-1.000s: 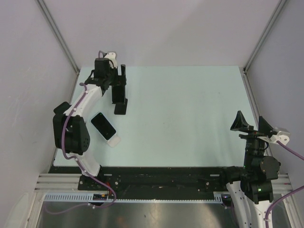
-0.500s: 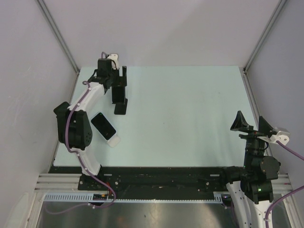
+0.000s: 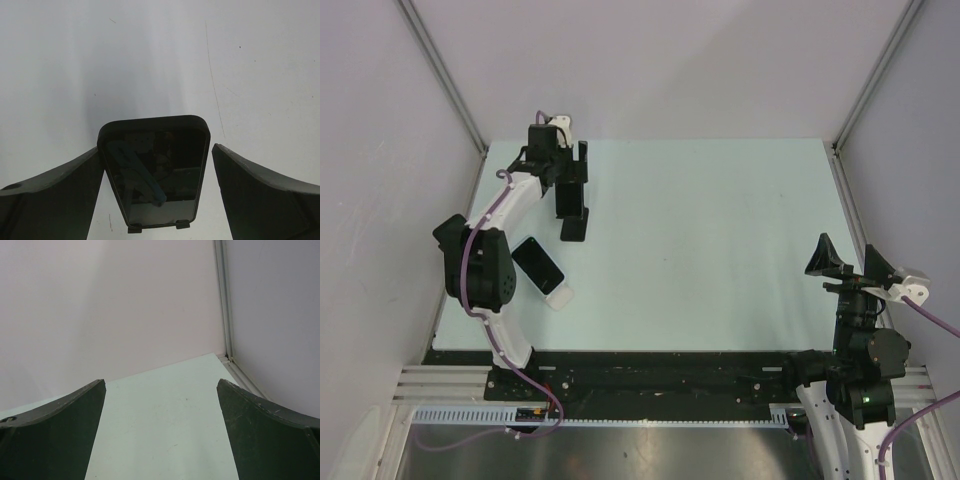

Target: Remove the phone from the phone stand

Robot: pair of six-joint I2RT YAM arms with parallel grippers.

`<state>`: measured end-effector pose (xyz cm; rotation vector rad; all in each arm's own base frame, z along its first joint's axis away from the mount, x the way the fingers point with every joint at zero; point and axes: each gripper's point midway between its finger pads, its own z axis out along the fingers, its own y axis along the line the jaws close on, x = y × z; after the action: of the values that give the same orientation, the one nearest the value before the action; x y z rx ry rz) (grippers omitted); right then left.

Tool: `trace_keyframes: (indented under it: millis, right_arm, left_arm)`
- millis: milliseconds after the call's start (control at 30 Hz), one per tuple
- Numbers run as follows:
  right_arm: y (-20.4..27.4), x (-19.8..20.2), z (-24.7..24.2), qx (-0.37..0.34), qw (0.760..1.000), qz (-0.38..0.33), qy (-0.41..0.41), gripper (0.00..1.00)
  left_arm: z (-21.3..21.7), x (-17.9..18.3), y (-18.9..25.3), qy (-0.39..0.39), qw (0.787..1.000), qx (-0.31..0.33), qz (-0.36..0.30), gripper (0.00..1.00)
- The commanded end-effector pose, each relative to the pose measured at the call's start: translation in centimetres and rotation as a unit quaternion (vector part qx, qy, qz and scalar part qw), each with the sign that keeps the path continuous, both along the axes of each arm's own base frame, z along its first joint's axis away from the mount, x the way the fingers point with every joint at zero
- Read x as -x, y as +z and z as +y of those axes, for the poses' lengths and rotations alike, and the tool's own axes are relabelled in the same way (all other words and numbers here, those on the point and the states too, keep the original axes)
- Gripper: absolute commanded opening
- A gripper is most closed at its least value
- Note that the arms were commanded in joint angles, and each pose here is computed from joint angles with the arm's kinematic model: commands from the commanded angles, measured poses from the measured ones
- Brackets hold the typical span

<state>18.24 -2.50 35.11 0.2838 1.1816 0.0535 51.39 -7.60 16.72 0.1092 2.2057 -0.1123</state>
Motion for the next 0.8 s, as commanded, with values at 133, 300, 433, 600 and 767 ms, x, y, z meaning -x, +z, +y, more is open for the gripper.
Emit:
trace_keyframes:
  millis: [133, 300, 433, 600, 767]
  right_arm:
    - [1.7, 1.0, -0.3, 0.0, 1.0, -0.025, -0.004, 1.0]
    - [1.6, 0.9, -0.2, 0.001, 1.0, -0.023, -0.003, 1.0]
    - [1.7, 1.0, -0.2, 0.001, 1.0, -0.024, -0.004, 1.0]
    - [1.7, 1.0, -0.2, 0.002, 1.0, -0.024, -0.003, 1.0]
    - [1.7, 0.9, 0.1, 0.005, 1.0, -0.025, 0.005, 1.0]
  left_arm:
    - [-0.3, -0.3, 1.9, -0.012, 1.0, 0.013, -0.022, 0.88]
    - [-0.3, 0.0, 1.8, -0.013, 1.0, 0.016, -0.019, 0.76]
    - [-0.1, 0.2, 1.5, -0.008, 1.0, 0.014, -0.016, 0.56]
    - [0.1, 0.7, 2.0, -0.006, 1.0, 0.01, -0.02, 0.16]
    - [0.5, 1.2, 3.1, 0.009, 0.999, 0.012, -0.031, 0.0]
